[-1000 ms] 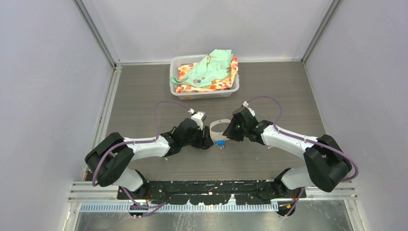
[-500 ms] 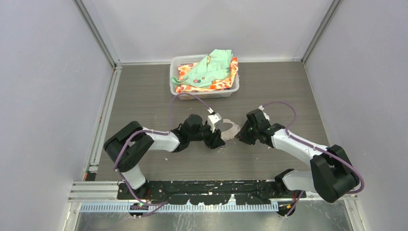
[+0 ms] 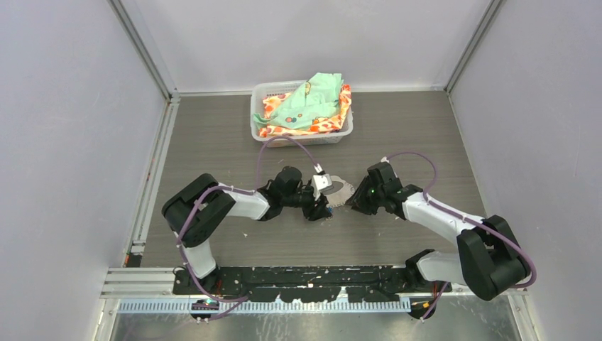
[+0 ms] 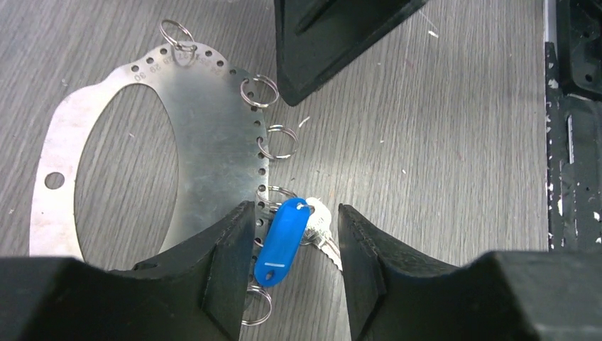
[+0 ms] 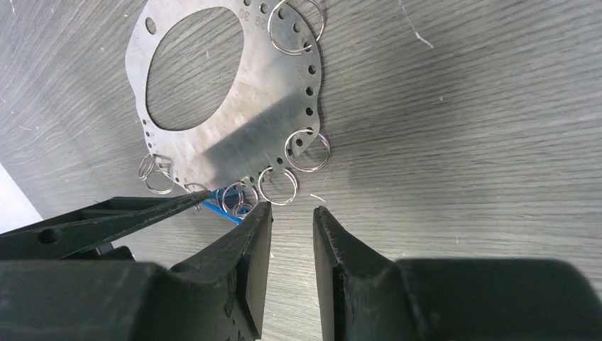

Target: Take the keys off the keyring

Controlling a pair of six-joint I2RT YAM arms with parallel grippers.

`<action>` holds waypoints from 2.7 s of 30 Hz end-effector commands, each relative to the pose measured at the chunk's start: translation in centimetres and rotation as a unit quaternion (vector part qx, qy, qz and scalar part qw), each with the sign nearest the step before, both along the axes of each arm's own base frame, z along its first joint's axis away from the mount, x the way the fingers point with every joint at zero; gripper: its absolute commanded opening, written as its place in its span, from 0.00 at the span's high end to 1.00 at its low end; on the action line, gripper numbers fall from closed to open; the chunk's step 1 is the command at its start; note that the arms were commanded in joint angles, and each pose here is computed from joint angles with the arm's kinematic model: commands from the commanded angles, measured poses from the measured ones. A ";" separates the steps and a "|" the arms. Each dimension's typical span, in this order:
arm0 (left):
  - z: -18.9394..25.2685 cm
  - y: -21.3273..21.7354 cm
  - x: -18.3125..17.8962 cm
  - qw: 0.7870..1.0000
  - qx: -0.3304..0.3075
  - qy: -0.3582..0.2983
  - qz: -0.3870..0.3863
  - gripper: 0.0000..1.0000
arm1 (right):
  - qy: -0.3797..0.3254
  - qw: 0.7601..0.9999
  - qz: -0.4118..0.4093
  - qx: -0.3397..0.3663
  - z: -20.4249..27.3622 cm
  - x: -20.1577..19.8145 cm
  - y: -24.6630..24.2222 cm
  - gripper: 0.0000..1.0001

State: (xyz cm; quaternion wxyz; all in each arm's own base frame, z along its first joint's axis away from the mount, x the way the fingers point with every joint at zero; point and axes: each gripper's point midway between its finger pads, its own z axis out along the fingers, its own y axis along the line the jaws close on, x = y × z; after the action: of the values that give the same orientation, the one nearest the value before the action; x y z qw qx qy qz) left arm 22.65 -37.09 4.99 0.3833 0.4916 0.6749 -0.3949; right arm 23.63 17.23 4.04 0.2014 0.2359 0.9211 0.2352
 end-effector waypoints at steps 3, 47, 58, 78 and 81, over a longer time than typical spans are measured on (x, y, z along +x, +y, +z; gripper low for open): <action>-0.4 0.0 0.2 0.999 0.013 -0.033 -0.025 0.54 | -0.032 0.999 0.011 0.024 1.1 0.9 0.6 0.66; -2.7 0.9 -4.4 0.982 0.112 -0.154 -0.015 1.00 | 0.050 0.987 0.152 0.032 0.9 -1.7 5.7 0.66; -3.2 1.1 -4.7 0.980 0.113 -0.162 -0.016 1.00 | 0.073 0.980 0.187 0.006 0.2 -3.0 6.8 0.66; -3.0 2.4 -4.9 0.978 0.128 -0.163 -0.007 1.00 | 0.062 0.986 0.151 -0.037 -0.5 -1.5 5.6 0.99; -2.9 2.4 -4.9 0.978 0.128 -0.162 -0.005 1.00 | 0.060 0.988 0.137 -0.025 -0.3 -1.2 5.2 1.00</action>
State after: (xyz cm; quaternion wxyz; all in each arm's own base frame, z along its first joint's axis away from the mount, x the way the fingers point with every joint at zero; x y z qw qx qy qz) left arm 18.17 -36.24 3.03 0.4386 0.5913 0.6322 -0.2415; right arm 20.44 23.38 2.43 0.0779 0.0901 0.9674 0.2235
